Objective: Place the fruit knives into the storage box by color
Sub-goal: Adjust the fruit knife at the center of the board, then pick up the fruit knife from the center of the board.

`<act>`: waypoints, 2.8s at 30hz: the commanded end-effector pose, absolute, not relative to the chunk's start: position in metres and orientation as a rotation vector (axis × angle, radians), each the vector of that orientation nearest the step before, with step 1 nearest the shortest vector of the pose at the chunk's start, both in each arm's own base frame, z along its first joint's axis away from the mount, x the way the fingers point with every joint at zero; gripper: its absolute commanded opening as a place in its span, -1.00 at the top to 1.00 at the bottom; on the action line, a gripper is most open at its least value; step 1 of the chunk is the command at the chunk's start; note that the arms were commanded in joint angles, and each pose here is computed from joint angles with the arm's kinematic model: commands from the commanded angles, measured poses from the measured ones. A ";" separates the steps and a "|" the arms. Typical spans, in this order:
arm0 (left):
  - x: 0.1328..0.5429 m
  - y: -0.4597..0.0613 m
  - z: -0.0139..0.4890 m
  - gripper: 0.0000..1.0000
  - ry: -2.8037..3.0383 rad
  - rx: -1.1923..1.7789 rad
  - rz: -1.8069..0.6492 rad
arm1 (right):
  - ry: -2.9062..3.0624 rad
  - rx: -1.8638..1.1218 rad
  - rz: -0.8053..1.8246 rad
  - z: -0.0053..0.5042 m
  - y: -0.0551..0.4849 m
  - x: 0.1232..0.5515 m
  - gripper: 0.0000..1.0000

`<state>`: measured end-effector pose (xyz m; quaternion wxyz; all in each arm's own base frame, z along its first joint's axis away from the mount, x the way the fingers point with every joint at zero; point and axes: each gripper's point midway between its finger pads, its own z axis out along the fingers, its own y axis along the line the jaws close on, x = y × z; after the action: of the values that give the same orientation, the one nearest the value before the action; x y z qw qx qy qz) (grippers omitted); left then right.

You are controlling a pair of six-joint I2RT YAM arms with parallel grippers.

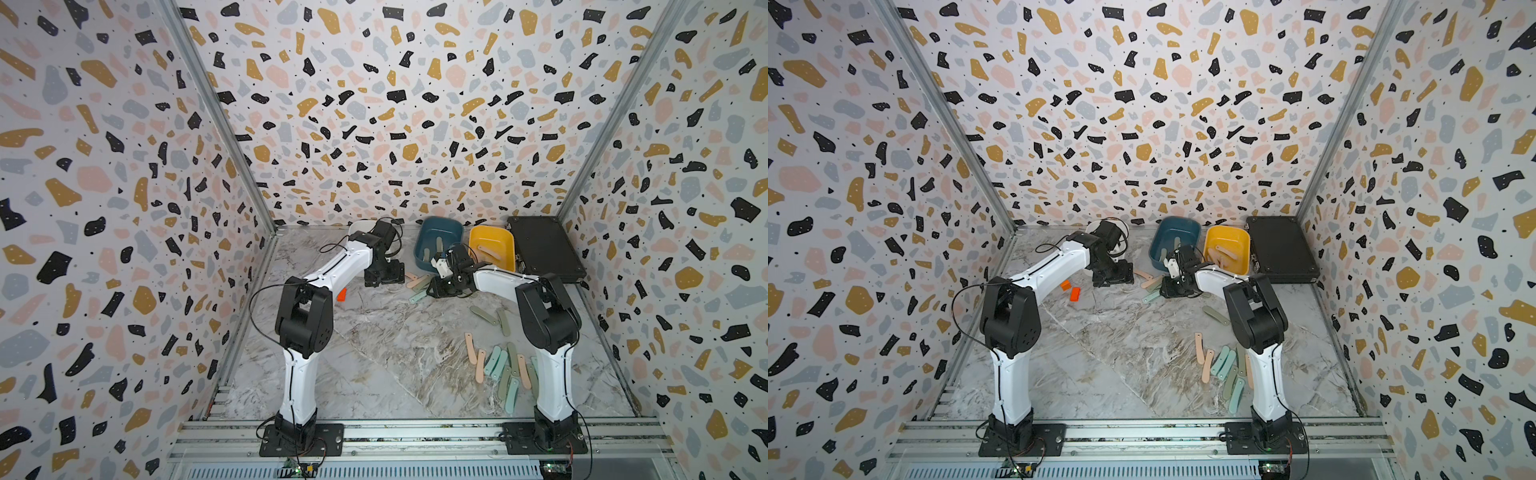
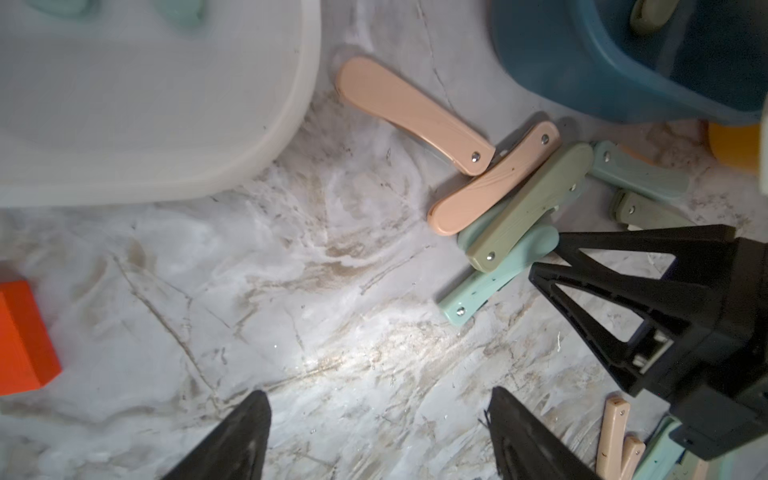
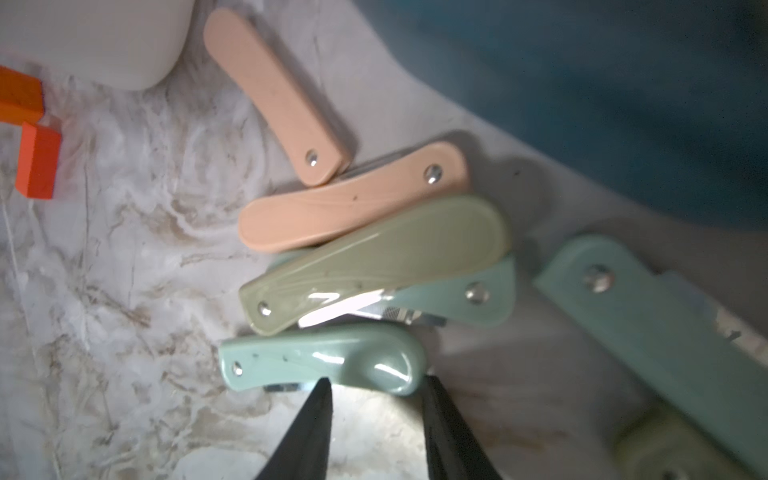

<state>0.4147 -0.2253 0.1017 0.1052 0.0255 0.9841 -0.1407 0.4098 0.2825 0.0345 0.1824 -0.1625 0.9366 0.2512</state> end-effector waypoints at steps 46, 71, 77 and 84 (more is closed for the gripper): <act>0.348 -0.197 0.129 -0.84 2.818 0.011 -0.530 | 2.743 -0.478 0.611 0.044 0.264 0.335 -0.29; 0.312 -0.201 0.114 -0.97 2.873 0.026 -0.654 | 2.837 -0.082 0.370 0.056 0.191 0.276 -0.31; 0.310 -0.200 0.112 -0.98 2.876 0.026 -0.654 | 2.871 -0.065 0.319 0.043 0.188 0.280 -0.25; 0.310 -0.200 0.109 -0.99 2.876 0.029 -0.654 | 2.877 -0.079 0.263 0.033 0.183 0.286 -0.29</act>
<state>0.3103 -0.1988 0.1051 0.0885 0.0089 0.9734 -0.2111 0.2787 0.1851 0.0327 0.1211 -0.0271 0.9871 0.1007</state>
